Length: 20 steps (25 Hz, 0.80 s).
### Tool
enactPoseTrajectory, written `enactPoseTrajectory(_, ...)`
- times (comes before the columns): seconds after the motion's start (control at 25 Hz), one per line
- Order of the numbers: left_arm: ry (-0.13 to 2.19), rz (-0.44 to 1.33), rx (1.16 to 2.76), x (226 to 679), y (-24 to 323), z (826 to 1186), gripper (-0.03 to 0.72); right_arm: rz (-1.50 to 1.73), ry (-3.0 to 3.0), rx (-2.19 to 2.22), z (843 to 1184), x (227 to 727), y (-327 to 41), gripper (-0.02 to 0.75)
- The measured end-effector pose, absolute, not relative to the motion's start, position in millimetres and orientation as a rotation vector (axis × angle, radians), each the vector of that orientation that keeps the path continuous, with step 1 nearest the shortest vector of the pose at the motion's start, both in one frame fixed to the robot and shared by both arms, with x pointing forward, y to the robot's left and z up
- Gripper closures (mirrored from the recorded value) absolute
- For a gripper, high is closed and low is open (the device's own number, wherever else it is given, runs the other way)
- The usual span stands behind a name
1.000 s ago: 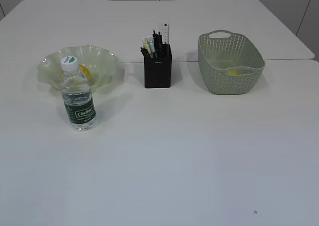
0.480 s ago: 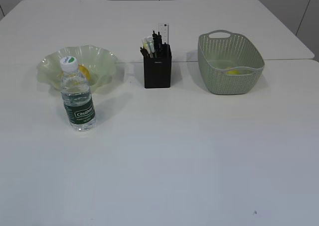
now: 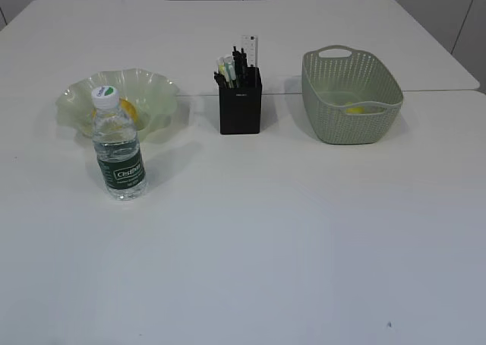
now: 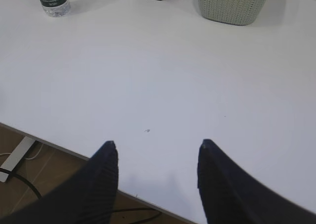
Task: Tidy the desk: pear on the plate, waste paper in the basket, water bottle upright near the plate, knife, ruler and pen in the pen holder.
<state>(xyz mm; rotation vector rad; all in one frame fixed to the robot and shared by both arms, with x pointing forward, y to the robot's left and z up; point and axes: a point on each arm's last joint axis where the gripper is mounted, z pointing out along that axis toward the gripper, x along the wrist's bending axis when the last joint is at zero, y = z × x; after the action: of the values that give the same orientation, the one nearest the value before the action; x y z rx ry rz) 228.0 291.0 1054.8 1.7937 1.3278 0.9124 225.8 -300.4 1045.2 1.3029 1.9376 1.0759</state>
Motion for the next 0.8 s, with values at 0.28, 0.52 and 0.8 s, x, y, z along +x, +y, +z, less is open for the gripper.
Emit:
enactPoseTrajectory(0.28, 1.323, 0.899, 1.790, 227.9, 289.9, 1054.9, 0.358, 1.075, 1.935, 1.305, 1045.2, 225.8, -300.3, 0.351)
enactPoseTrajectory(0.52, 1.325, 0.895, 1.785, 227.9, 289.4, 1055.0, 0.358, 1.018, 1.845, 1.388, 1045.2, 226.0, -299.5, 0.352)
enactPoseTrajectory(0.8, 1.385, 0.927, 1.753, 228.6, 288.7, 1055.0, 0.358, 0.947, 1.722, 1.493, 1045.2, 226.2, -297.7, 0.351)
